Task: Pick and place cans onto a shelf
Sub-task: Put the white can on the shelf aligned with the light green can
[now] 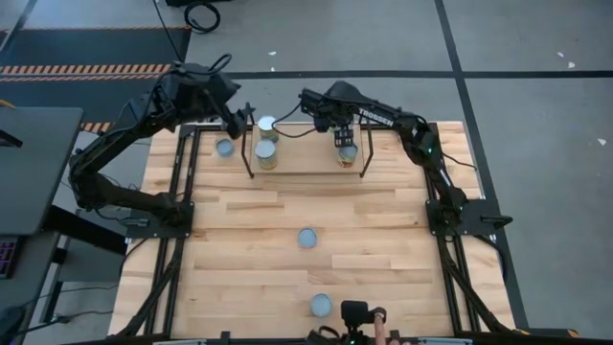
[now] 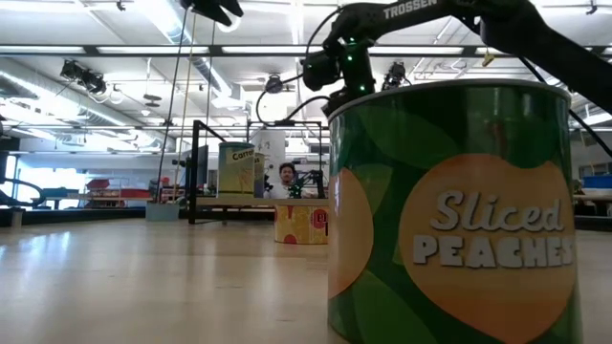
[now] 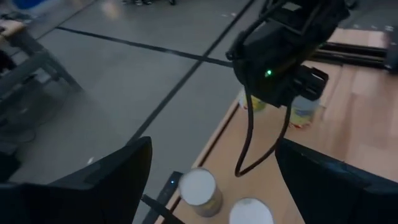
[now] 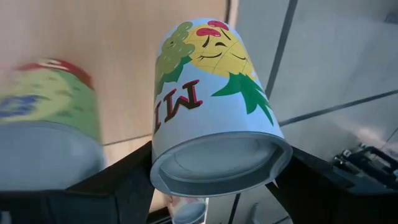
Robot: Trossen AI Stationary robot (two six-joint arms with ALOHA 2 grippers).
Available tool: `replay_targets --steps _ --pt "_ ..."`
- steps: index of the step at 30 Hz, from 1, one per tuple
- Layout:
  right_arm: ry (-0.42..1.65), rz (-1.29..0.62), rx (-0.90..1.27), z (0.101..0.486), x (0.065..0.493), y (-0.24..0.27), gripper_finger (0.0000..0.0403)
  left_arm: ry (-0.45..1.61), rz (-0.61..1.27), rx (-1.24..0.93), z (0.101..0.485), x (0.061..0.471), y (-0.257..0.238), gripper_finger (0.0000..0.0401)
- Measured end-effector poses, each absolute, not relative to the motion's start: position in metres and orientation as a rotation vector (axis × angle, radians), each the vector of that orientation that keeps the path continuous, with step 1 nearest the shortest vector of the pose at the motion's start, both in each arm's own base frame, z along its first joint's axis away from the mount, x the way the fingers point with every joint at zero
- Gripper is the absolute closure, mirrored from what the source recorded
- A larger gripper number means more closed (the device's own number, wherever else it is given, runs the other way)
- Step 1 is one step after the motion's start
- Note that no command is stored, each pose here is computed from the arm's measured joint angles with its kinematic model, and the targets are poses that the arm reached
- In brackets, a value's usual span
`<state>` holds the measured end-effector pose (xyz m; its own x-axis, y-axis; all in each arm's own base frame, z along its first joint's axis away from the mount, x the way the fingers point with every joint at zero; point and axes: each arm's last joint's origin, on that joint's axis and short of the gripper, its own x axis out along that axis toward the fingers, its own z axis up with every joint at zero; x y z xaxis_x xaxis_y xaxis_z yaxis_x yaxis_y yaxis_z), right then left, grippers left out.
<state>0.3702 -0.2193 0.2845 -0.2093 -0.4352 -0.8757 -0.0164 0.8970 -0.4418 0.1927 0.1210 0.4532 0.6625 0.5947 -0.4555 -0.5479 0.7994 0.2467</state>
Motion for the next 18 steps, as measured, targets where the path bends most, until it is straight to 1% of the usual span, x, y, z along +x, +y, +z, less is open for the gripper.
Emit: replay_targets --steps 2,11,15,18 --pt "1.752 -0.38 -0.358 0.284 0.372 -0.217 0.0111 0.563 0.626 0.093 0.452 0.192 0.12 0.0054" --pt "1.825 -0.186 -0.545 0.285 0.367 -0.225 0.0111 0.62 0.612 0.085 0.447 0.19 0.119 0.0054" --pt "1.819 -0.143 -0.531 0.282 0.365 -0.227 0.0111 0.621 0.612 0.084 0.447 0.19 0.119 0.0054" --pt "1.867 -0.107 -0.532 0.272 0.363 -0.227 0.0109 0.621 0.612 0.084 0.447 0.19 0.119 0.0054"
